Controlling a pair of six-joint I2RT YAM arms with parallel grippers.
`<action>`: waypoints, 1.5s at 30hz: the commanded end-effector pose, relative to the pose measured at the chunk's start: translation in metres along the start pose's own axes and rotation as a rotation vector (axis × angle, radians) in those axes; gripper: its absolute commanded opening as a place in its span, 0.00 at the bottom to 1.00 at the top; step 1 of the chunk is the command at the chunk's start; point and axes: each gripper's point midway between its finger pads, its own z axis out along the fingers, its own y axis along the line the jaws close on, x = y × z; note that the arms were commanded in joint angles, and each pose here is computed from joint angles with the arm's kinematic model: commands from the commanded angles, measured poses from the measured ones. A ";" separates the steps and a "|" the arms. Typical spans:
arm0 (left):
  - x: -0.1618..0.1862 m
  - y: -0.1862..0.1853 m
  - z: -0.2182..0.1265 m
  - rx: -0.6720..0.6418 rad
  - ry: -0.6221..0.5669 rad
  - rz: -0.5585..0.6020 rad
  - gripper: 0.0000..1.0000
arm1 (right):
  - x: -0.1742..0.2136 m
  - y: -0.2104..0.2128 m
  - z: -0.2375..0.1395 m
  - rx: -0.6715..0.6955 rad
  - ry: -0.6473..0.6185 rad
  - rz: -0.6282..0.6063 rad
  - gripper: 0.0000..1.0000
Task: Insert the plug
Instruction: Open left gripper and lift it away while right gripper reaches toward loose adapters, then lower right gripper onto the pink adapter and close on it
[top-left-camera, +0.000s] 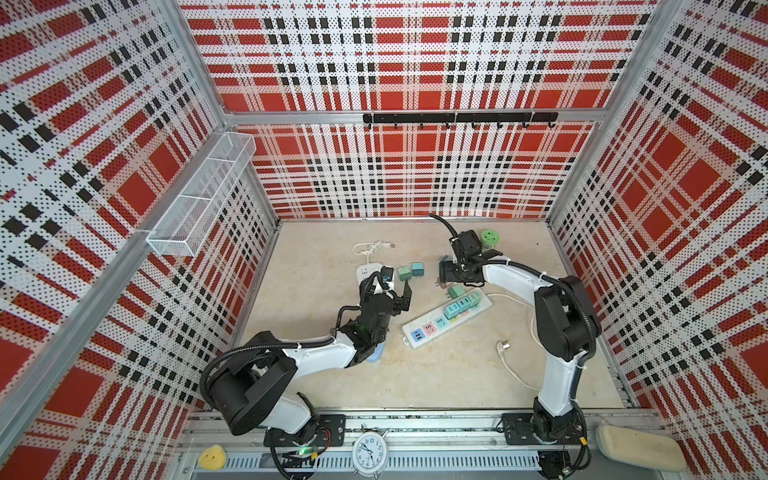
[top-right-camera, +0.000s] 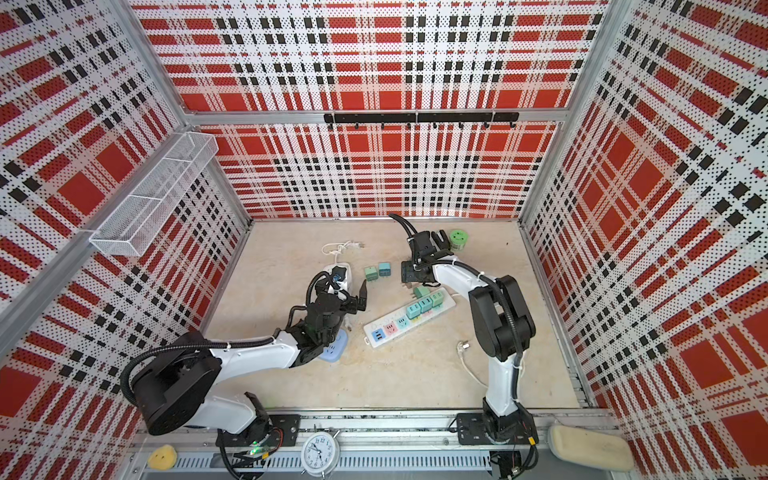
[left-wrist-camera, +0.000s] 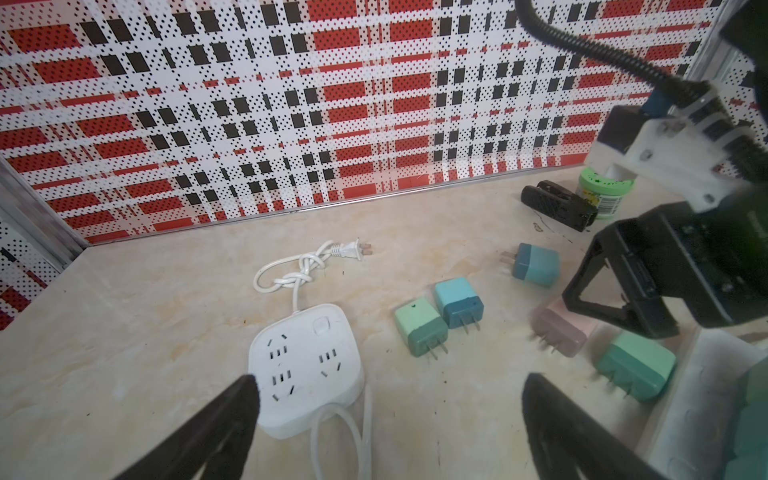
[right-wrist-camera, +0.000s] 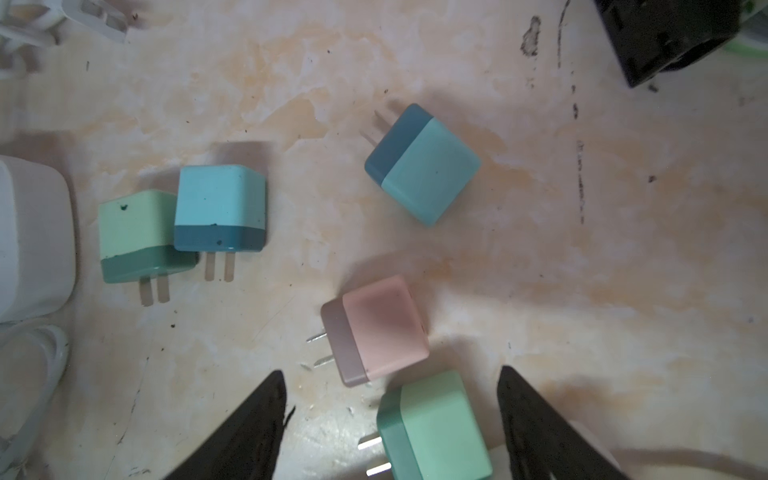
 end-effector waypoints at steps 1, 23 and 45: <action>-0.006 0.005 0.000 -0.016 -0.012 -0.031 0.99 | 0.001 0.009 0.008 -0.033 0.013 -0.015 0.82; -0.012 0.015 0.002 -0.081 -0.022 0.046 0.99 | -0.003 0.065 0.050 -0.080 0.086 -0.140 0.85; -0.009 0.015 0.001 -0.078 -0.017 0.028 0.99 | 0.022 0.032 0.043 0.147 0.073 -0.171 0.90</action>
